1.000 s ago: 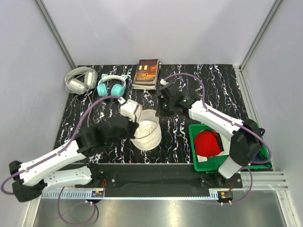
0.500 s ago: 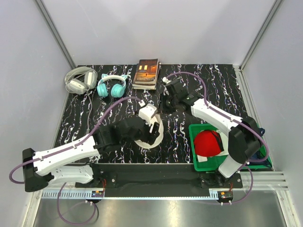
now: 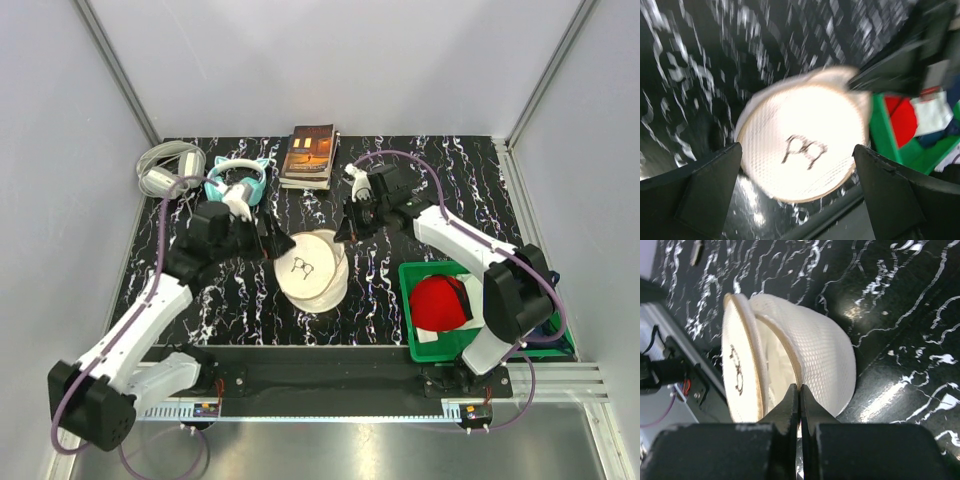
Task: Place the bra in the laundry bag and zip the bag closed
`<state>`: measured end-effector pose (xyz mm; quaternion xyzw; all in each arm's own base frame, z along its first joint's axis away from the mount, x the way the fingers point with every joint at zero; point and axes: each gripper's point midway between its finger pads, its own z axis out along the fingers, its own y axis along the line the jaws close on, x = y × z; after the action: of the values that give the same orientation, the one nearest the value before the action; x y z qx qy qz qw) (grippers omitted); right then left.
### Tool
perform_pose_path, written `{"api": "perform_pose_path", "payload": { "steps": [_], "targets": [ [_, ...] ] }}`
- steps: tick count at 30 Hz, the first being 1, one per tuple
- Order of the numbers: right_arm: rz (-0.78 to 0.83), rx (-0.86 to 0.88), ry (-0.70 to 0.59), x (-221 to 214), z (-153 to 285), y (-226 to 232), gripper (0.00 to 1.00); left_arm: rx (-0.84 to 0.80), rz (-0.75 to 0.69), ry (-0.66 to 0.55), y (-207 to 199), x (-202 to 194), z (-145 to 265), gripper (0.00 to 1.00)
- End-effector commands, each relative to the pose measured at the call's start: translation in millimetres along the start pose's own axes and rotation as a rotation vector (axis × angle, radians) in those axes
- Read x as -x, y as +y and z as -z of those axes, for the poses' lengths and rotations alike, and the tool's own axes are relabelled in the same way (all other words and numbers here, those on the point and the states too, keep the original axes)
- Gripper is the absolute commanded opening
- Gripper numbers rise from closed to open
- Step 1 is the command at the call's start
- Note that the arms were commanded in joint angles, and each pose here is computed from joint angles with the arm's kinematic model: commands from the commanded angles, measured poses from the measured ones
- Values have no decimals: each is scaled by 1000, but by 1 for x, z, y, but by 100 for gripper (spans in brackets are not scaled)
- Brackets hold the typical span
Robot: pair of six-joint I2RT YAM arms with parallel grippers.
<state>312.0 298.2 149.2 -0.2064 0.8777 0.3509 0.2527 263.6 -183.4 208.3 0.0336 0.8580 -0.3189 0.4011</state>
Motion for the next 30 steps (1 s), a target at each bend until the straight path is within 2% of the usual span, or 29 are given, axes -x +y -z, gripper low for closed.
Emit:
{"api": "perform_pose_path", "payload": {
  "steps": [1, 6, 9, 11, 14, 17, 19, 20, 22, 23, 25, 26, 27, 29, 30],
  "targets": [
    [88, 150, 0, 2, 1, 18, 1, -111, 79, 68, 0, -35, -17, 99],
    [100, 216, 40, -9, -3, 22, 2, -66, 115, 117, 28, -51, -36, 99],
    [91, 247, 60, -12, -7, 23, 2, -187, 209, 167, 18, -55, -50, 99],
    [90, 259, 65, -13, -7, 24, 2, -227, 216, 143, 12, -46, -55, 99],
    [102, 282, 68, -13, -6, 27, 2, -224, 212, 134, 12, -38, -62, 99],
    [111, 284, 61, -7, -7, 28, 2, -214, 234, 181, 16, -42, -71, 98],
    [111, 276, 59, -4, -9, 27, 2, -205, 249, 198, 20, -46, -76, 89],
    [110, 276, 54, 1, -8, 28, 2, -215, 256, 207, 19, -48, -76, 76],
    [105, 253, 57, 4, -10, 23, 2, -231, 271, 200, 16, -46, -76, 62],
    [109, 243, 46, 11, -10, 24, 2, -223, 278, 195, 18, -48, -75, 48],
    [94, 191, 49, 16, -16, 14, 3, -208, 297, 181, 17, -48, -71, 33],
    [76, 178, 58, 21, -19, 12, 3, -198, 313, 184, 19, -52, -70, 29],
    [61, 165, 59, 26, -20, 11, 5, -199, 338, 178, 16, -51, -68, 17],
    [-42, 42, 49, 39, -24, -4, 11, -180, 368, 156, 13, -55, -62, 0],
    [-82, -2, 47, 42, -23, -8, 30, -170, 415, 148, 9, -55, -59, 0]
  ]
}}
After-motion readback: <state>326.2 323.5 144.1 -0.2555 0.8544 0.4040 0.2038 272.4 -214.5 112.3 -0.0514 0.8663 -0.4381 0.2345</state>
